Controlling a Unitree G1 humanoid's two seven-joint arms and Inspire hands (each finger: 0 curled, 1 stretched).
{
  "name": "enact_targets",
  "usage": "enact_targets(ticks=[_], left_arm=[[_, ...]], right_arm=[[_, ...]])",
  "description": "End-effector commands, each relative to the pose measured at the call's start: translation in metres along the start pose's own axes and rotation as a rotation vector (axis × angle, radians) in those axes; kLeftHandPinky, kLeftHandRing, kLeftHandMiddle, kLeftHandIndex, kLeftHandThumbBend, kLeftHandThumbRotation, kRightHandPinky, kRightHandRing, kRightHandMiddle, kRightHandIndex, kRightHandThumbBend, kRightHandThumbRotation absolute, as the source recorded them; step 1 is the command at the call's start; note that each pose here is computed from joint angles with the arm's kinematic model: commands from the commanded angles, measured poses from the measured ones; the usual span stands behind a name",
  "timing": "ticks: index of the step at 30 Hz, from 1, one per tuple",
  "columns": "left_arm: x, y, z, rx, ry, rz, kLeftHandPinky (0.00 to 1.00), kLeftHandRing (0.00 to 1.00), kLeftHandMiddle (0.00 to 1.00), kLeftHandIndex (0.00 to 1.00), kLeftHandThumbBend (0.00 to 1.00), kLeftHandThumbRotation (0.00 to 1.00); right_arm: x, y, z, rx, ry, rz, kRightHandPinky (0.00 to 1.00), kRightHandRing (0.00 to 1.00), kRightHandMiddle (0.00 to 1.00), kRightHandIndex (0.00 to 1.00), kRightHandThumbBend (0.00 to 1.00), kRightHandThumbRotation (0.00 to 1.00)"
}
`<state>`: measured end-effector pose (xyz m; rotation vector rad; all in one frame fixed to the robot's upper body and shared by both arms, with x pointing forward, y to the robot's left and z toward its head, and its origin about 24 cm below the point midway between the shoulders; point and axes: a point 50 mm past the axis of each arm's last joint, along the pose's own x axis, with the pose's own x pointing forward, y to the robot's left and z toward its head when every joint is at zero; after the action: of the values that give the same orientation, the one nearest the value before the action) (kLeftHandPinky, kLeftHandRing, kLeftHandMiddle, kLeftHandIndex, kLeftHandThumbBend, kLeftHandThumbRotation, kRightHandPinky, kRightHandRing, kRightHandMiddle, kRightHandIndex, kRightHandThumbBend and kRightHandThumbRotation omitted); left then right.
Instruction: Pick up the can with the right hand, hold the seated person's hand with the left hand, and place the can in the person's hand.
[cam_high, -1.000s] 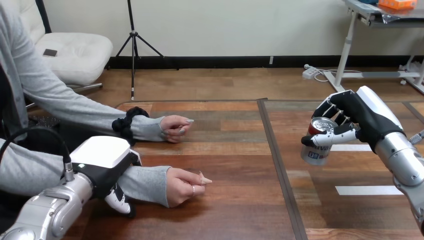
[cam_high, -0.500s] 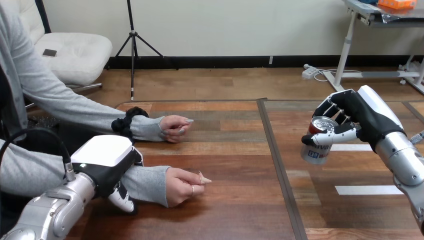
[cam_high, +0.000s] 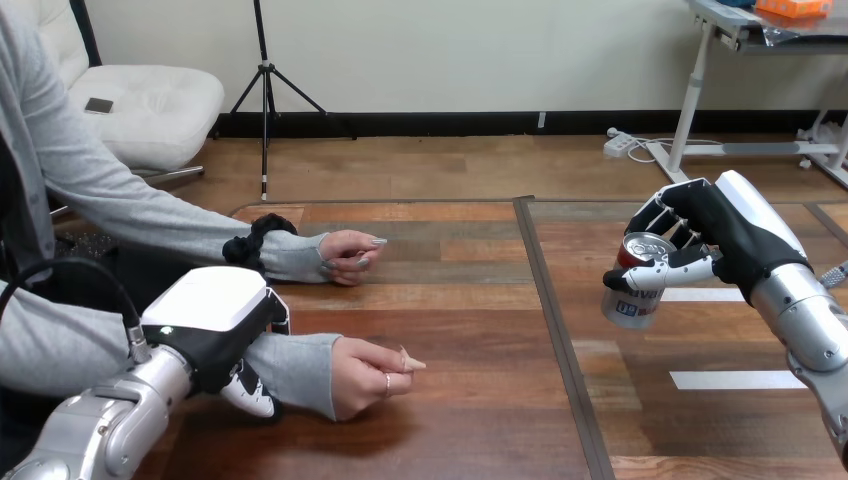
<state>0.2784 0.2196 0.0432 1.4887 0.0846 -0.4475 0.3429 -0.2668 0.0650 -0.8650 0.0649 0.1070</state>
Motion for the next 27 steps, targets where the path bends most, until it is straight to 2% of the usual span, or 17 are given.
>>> enact_targets(ticks=[1,10,27], left_arm=[[0.0039,0.0168,0.0017,-0.016,-0.017,0.097,0.19,0.27,0.37,0.43,0.76,0.0],[0.0025,0.0189,0.0028,-0.036,-0.018,0.118,0.19,0.28,0.38,0.43,0.76,0.0],[-0.0011,0.0232,0.003,-0.053,-0.043,0.207,0.21,0.3,0.39,0.43,0.8,0.0]], right_arm=[[0.01,-0.0363,0.0272,-0.017,-0.105,-0.111,0.32,0.37,0.4,0.42,0.72,0.0],[0.01,-0.036,0.027,-0.018,-0.105,-0.105,0.32,0.37,0.41,0.42,0.72,0.0],[0.0108,-0.0351,0.0269,-0.028,-0.097,-0.101,0.33,0.38,0.41,0.42,0.72,0.0]])
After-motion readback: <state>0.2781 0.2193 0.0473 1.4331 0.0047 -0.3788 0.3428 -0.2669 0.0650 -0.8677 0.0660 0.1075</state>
